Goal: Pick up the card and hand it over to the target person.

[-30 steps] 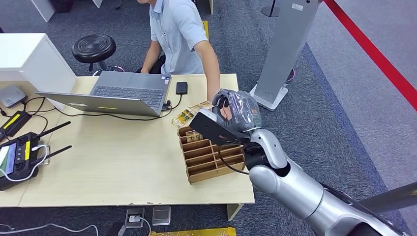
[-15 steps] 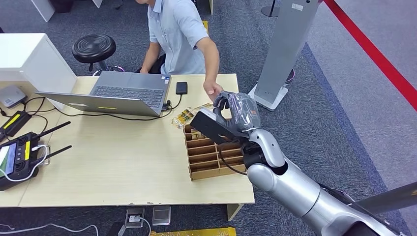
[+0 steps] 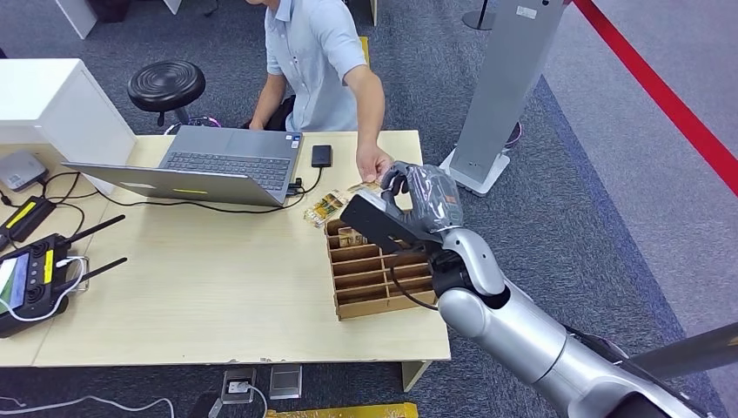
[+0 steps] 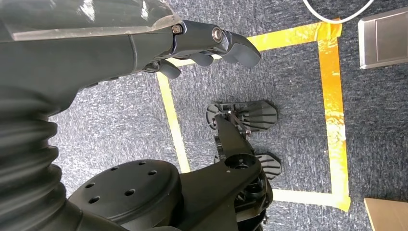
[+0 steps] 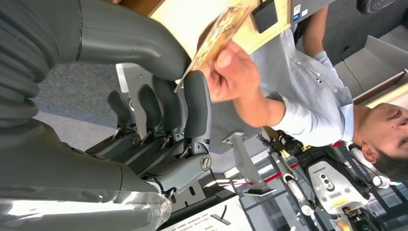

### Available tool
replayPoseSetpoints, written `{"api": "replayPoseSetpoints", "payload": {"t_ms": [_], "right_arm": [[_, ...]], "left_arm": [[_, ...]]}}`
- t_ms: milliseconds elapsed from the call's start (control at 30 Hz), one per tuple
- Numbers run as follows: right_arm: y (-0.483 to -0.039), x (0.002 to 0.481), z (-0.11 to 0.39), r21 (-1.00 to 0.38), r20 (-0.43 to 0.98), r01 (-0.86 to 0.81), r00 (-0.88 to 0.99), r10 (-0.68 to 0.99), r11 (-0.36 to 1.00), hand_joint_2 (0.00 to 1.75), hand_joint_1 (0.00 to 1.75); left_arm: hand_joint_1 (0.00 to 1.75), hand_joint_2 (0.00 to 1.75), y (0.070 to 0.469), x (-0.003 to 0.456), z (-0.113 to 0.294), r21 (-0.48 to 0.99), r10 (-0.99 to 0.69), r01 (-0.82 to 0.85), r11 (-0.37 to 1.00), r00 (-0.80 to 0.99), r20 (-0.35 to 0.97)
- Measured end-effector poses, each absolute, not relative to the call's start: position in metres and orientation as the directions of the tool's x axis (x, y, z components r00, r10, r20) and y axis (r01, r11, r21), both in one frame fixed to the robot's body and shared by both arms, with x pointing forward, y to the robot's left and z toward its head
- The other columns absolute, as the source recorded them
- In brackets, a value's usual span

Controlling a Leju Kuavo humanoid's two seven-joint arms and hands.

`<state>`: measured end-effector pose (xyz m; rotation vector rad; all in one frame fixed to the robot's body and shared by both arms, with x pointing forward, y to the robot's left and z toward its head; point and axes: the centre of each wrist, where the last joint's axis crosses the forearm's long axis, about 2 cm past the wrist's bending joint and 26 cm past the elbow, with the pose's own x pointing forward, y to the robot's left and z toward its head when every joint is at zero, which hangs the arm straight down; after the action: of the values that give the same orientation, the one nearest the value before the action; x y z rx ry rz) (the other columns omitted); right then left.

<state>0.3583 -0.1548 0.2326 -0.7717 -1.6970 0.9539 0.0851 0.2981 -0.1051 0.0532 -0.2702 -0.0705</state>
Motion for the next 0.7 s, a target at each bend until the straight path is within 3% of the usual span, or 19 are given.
{"api": "replayPoseSetpoints", "payload": {"t_ms": [33, 133, 333, 567, 700], "right_arm": [[-0.155, 0.358, 0.233, -0.87, 0.455, 0.054, -0.297, 0.84, 0.49, 1.75, 0.0], [-0.158, 0.355, 0.235, -0.844, 0.484, 0.079, -0.315, 0.816, 0.531, 1.75, 0.0], [-0.171, 0.344, 0.239, -0.781, 0.527, 0.159, -0.353, 0.773, 0.605, 1.75, 0.0], [-0.179, 0.328, 0.23, -0.619, 0.738, -0.032, -0.365, 0.567, 0.785, 1.75, 0.0], [-0.186, 0.308, 0.21, -0.403, 0.898, -0.235, -0.291, 0.332, 0.885, 1.75, 0.0]], "left_arm": [[0.0, 1.31, 0.298, 0.085, -0.105, 0.061, -0.07, 0.056, 0.997, 0.962, 0.264], [0.0, 0.0, 0.299, 0.082, -0.106, 0.06, -0.04, 0.025, 0.998, 0.964, 0.264], [0.0, 0.0, 0.299, 0.078, -0.106, 0.067, -0.027, 0.01, 0.998, 0.964, 0.265], [0.0, 0.0, 0.301, 0.075, -0.107, 0.07, -0.014, -0.004, 0.998, 0.965, 0.263], [0.0, 0.0, 0.303, 0.072, -0.107, 0.075, -0.006, -0.014, 0.997, 0.966, 0.257]]}}
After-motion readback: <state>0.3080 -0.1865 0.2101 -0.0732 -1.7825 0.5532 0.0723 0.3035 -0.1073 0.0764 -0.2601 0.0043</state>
